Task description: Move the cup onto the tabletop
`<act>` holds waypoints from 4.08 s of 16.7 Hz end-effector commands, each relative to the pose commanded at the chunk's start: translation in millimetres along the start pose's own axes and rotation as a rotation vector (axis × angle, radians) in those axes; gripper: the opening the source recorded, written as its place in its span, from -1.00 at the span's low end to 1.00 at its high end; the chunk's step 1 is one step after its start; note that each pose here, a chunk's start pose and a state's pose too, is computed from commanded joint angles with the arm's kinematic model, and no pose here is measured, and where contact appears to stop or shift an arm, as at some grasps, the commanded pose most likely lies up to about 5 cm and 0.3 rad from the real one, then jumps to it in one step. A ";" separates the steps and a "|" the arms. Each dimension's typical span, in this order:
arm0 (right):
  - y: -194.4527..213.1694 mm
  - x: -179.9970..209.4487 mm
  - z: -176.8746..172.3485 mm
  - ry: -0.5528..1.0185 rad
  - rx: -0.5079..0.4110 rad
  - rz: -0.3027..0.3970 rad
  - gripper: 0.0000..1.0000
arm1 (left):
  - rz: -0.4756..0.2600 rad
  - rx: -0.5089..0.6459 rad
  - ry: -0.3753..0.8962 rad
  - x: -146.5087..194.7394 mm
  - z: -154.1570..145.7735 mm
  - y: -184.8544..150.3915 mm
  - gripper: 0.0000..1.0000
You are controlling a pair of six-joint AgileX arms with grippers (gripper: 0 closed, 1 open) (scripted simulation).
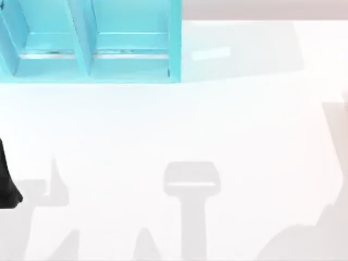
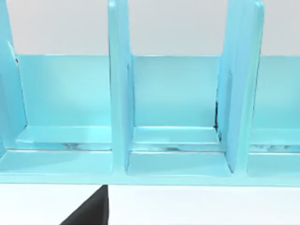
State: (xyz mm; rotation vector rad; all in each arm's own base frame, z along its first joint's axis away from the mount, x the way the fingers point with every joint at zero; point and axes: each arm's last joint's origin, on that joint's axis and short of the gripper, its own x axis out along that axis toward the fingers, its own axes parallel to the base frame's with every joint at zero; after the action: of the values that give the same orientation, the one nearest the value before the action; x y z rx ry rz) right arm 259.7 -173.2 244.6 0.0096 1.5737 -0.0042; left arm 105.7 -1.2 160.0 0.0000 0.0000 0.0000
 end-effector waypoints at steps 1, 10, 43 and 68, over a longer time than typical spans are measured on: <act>-0.6 6.7 0.5 0.002 0.002 0.002 1.00 | 0.000 0.000 0.000 0.0 0.0 0.0 1.00; -1.0 93.7 -0.3 -0.002 0.001 -0.001 1.00 | 0.000 0.000 0.000 0.0 0.0 0.0 1.00; 53.5 39.1 8.3 0.006 0.002 0.003 -1.00 | 0.000 0.000 0.000 0.0 0.0 0.0 1.00; 348.2 -36.1 132.7 -0.001 0.003 -0.006 -1.00 | 0.000 0.000 0.000 0.0 0.0 0.0 1.00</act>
State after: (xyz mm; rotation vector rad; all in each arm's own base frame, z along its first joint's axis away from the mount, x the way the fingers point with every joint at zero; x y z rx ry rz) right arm 395.5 173.6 281.6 0.0076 1.5731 -0.0114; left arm 105.7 -1.2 160.0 0.0000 0.0000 0.0000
